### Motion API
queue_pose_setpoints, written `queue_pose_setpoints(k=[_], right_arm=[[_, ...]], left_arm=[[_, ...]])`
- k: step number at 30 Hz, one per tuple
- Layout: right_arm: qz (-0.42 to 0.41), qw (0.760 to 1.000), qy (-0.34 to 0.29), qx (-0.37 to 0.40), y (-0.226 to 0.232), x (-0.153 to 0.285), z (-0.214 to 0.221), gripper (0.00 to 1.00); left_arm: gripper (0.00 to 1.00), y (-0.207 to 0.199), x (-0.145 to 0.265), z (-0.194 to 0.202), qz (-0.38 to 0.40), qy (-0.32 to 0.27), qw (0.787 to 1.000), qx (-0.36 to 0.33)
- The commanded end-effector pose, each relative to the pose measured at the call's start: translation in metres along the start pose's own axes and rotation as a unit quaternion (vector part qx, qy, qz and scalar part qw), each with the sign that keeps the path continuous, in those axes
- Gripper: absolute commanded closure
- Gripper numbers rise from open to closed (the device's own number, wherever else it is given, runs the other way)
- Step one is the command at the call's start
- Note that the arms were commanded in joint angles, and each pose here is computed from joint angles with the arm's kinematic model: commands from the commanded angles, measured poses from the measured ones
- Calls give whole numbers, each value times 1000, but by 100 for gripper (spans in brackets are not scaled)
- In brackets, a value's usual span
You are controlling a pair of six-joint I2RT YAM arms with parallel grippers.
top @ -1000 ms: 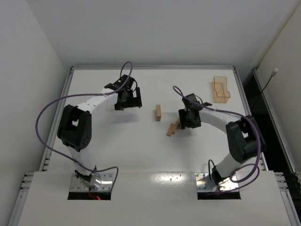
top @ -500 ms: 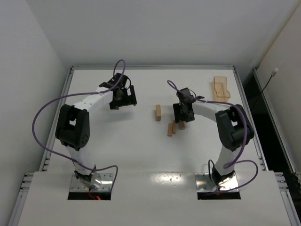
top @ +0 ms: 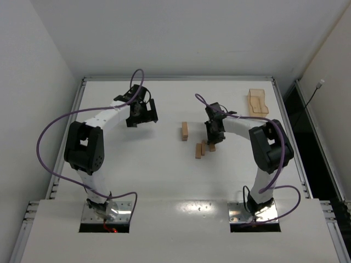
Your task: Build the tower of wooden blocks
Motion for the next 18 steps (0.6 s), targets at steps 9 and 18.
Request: queue_pose_setpoints(k=[9,18], right_arm=[[5,993,-59,-101,3,64,-53,100],[8,985,-101,-142,38,107,-99,100]], left_arm=[[1,26,7,1,-9,-2,999,32],[1,42,14,13,-8,1,998,55]])
Point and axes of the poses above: each gripper's point midway between its finger pads, its own x axis back along the fingers, its own y axis along the line the jaws close on, z = x × y, the point moved 3 cm from there along x, back along the fingers, and after that the axes turned 4 degrees about x, right-handed, at the moved point
